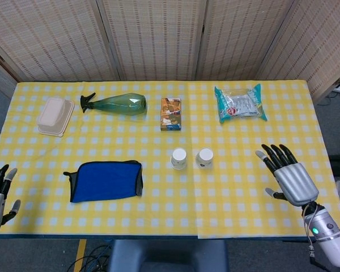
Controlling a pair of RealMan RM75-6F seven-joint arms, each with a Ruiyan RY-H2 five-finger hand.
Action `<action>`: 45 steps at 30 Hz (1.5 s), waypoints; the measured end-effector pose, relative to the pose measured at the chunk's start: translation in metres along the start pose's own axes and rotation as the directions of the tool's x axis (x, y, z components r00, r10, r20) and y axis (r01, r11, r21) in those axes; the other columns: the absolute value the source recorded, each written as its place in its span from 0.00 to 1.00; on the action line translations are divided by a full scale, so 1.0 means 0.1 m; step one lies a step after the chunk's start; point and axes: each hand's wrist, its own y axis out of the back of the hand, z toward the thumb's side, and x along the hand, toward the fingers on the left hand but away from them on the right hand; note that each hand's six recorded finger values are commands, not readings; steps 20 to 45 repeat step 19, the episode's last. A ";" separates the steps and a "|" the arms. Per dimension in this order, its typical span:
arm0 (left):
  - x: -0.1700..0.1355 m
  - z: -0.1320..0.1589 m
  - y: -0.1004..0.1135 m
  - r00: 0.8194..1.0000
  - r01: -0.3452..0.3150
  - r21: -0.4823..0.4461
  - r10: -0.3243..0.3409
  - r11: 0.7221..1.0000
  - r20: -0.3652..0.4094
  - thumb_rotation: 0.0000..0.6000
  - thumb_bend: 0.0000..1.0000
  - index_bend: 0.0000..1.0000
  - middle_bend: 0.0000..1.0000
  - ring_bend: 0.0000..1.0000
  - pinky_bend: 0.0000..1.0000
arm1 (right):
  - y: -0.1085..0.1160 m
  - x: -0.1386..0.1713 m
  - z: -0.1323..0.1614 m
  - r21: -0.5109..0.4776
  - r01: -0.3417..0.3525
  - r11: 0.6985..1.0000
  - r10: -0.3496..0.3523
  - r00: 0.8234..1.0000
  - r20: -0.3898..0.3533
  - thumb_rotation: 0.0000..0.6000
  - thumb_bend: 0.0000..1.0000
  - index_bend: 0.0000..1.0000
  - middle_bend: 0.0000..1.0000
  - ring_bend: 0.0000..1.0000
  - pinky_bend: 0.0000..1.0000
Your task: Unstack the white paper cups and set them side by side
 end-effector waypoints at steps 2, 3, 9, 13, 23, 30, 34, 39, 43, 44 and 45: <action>0.00 0.06 0.00 1.000 -0.006 -0.009 0.007 1.000 0.022 1.00 0.38 0.02 0.00 0.03 0.29 | -0.13 0.14 -0.10 -0.022 0.003 1.000 -0.003 1.000 0.017 1.00 0.15 0.06 0.00 0.00 0.00; 0.00 0.08 -0.01 1.000 -0.009 -0.008 0.009 1.000 0.027 1.00 0.38 0.02 0.00 0.03 0.29 | -0.19 0.19 -0.14 -0.033 0.003 0.999 -0.002 1.000 0.023 1.00 0.15 0.06 0.00 0.00 0.00; -0.05 0.12 0.01 0.999 -0.022 -0.015 0.022 1.000 0.035 1.00 0.38 0.02 0.00 0.03 0.29 | -0.36 0.31 -0.29 -0.059 0.008 0.998 -0.004 0.998 0.069 1.00 0.15 0.06 0.00 0.00 0.00; -0.08 0.11 -0.02 0.999 -0.009 -0.022 0.010 1.000 0.034 1.00 0.38 0.02 0.00 0.03 0.29 | -0.39 0.25 -0.32 -0.072 0.002 0.997 0.004 0.996 0.084 1.00 0.15 0.06 0.00 0.00 0.00; -0.05 0.09 -0.06 0.999 0.008 -0.003 -0.008 1.000 0.034 1.00 0.38 0.02 0.00 0.03 0.29 | -0.45 0.14 -0.31 -0.075 -0.016 0.997 0.023 0.996 0.087 1.00 0.15 0.06 0.00 0.00 0.00; -0.05 0.09 -0.06 0.999 0.008 -0.003 -0.008 1.000 0.034 1.00 0.38 0.02 0.00 0.03 0.29 | -0.45 0.14 -0.31 -0.075 -0.016 0.997 0.023 0.996 0.087 1.00 0.15 0.06 0.00 0.00 0.00; -0.05 0.09 -0.06 0.999 0.008 -0.003 -0.008 1.000 0.034 1.00 0.38 0.02 0.00 0.03 0.29 | -0.45 0.14 -0.31 -0.075 -0.016 0.997 0.023 0.996 0.087 1.00 0.15 0.06 0.00 0.00 0.00; -0.05 0.09 -0.06 0.999 0.008 -0.003 -0.008 1.000 0.034 1.00 0.38 0.02 0.00 0.03 0.29 | -0.45 0.14 -0.31 -0.075 -0.016 0.997 0.023 0.996 0.087 1.00 0.15 0.06 0.00 0.00 0.00; -0.05 0.09 -0.06 0.999 0.008 -0.003 -0.008 1.000 0.034 1.00 0.38 0.02 0.00 0.03 0.29 | -0.45 0.14 -0.31 -0.075 -0.016 0.997 0.023 0.996 0.087 1.00 0.15 0.06 0.00 0.00 0.00; -0.05 0.09 -0.06 0.999 0.008 -0.003 -0.008 1.000 0.034 1.00 0.38 0.02 0.00 0.03 0.29 | -0.45 0.14 -0.31 -0.075 -0.016 0.997 0.023 0.996 0.087 1.00 0.15 0.06 0.00 0.00 0.00; -0.05 0.09 -0.06 0.999 0.008 -0.003 -0.008 1.000 0.034 1.00 0.38 0.02 0.00 0.03 0.29 | -0.45 0.14 -0.31 -0.075 -0.016 0.997 0.023 0.996 0.087 1.00 0.15 0.06 0.00 0.00 0.00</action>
